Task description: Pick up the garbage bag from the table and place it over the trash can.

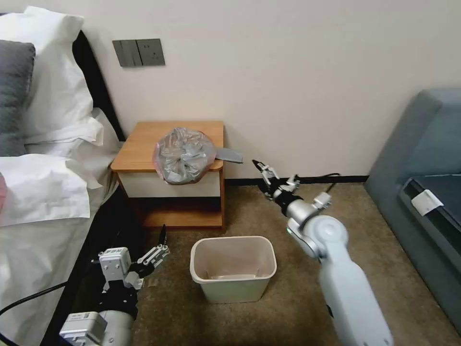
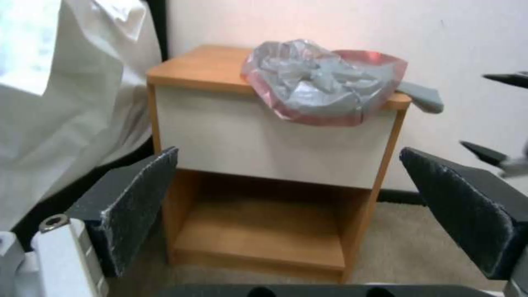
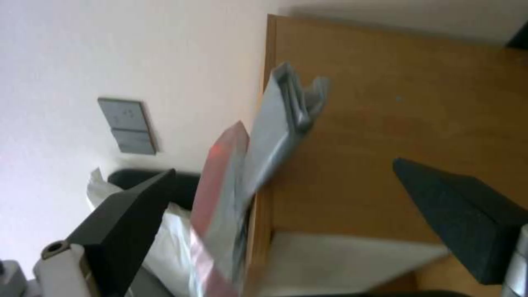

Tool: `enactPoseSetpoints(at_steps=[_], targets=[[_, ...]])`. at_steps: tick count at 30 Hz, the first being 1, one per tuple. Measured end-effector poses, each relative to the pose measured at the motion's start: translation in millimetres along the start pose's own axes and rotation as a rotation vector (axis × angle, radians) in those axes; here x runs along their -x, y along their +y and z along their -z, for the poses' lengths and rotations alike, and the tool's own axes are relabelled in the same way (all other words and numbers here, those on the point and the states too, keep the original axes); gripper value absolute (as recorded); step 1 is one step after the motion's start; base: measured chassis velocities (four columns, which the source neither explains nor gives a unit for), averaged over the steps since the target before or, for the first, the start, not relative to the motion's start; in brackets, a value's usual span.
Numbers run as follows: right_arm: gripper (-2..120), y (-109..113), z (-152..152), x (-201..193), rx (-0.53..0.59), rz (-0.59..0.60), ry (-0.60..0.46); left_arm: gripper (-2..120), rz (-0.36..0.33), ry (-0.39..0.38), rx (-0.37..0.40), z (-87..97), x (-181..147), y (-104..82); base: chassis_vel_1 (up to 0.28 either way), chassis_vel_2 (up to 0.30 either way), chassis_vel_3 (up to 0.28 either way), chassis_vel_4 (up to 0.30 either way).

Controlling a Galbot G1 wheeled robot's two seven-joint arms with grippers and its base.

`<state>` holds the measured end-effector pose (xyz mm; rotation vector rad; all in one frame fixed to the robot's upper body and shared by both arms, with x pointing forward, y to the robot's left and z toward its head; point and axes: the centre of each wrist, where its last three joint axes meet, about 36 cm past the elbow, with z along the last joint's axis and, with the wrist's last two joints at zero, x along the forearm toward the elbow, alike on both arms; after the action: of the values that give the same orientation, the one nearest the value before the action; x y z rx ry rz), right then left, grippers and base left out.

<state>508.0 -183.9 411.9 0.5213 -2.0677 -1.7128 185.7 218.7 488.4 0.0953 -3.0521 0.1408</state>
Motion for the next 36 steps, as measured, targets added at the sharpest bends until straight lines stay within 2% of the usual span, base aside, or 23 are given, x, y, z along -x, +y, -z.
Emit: enactPoseSetpoints(at_steps=[1, 3, 8, 10, 14, 15, 17, 20, 22, 23, 26, 27, 29, 30, 33, 36], targets=[[100, -9, 3, 24, 0.018, 0.016, 0.010, 100, 0.009, 0.019, -0.013, -1.8, -4, -0.6, 0.000, 0.000, 0.000, 0.000], [100, -14, 4, 43, 0.014, 0.027, 0.024, 100, 0.019, 0.031, -0.021, -3.3, -6, -1.4, 0.000, 0.000, 0.000, 0.000], [100, -18, 4, 68, 0.008, 0.043, 0.038, 100, 0.023, 0.030, -0.022, -3.9, -7, -2.0, 0.000, 0.000, 0.000, 0.000], [90, -18, 3, 81, 0.008, 0.049, 0.035, 100, 0.022, 0.024, -0.021, -3.6, -7, -2.0, 0.000, 0.000, 0.000, 0.000], [82, -16, 5, 88, 0.009, 0.064, 0.026, 100, 0.020, 0.021, -0.019, -3.4, -6, -1.9, 0.000, 0.000, 0.000, 0.000], [74, -16, 6, 90, 0.009, 0.070, 0.021, 100, 0.019, 0.020, -0.019, -3.4, -6, -1.9, 0.000, 0.000, 0.000, 0.000], [66, -16, 7, 91, 0.007, 0.072, 0.018, 100, 0.018, 0.019, -0.020, -3.4, -6, -2.2, 0.000, 0.000, 0.000, 0.000], [61, -16, 8, 91, 0.004, 0.071, 0.017, 100, 0.018, 0.018, -0.020, -3.3, -6, -2.3, 0.000, 0.000, 0.000, 0.000], [51, -14, 8, 90, 0.000, 0.072, 0.016, 100, 0.018, 0.014, -0.020, -3.1, -5, -2.5, 0.000, 0.000, 0.000, 0.000], [51, -14, 8, 90, 0.000, 0.072, 0.016, 100, 0.018, 0.014, -0.020, -3.1, -5, -2.5, 0.000, 0.000, 0.000, 0.000], [32, -12, 6, 89, -0.009, 0.069, 0.018, 100, 0.018, 0.003, -0.022, -3.1, -5, -2.7, 0.000, 0.000, 0.000, 0.000], [32, -12, 6, 89, -0.009, 0.069, 0.018, 100, 0.018, 0.003, -0.022, -3.1, -5, -2.7, 0.000, 0.000, 0.000, 0.000], [21, -12, 4, 87, -0.012, 0.068, 0.019, 100, 0.018, -0.003, -0.021, -3.0, -5, -2.6, 0.000, 0.000, 0.000, 0.000], [21, -12, 4, 87, -0.012, 0.068, 0.019, 100, 0.018, -0.003, -0.021, -3.0, -5, -2.6, 0.000, 0.000, 0.000, 0.000], [7, -10, -1, 79, -0.016, 0.062, 0.020, 100, 0.018, -0.012, -0.015, -2.8, -4, -3.1, 0.000, 0.000, 0.000, 0.000], [0, -7, -8, 67, -0.022, 0.052, 0.019, 100, 0.017, -0.017, -0.012, -2.7, -4, -3.3, 0.000, 0.000, 0.000, 0.000]])
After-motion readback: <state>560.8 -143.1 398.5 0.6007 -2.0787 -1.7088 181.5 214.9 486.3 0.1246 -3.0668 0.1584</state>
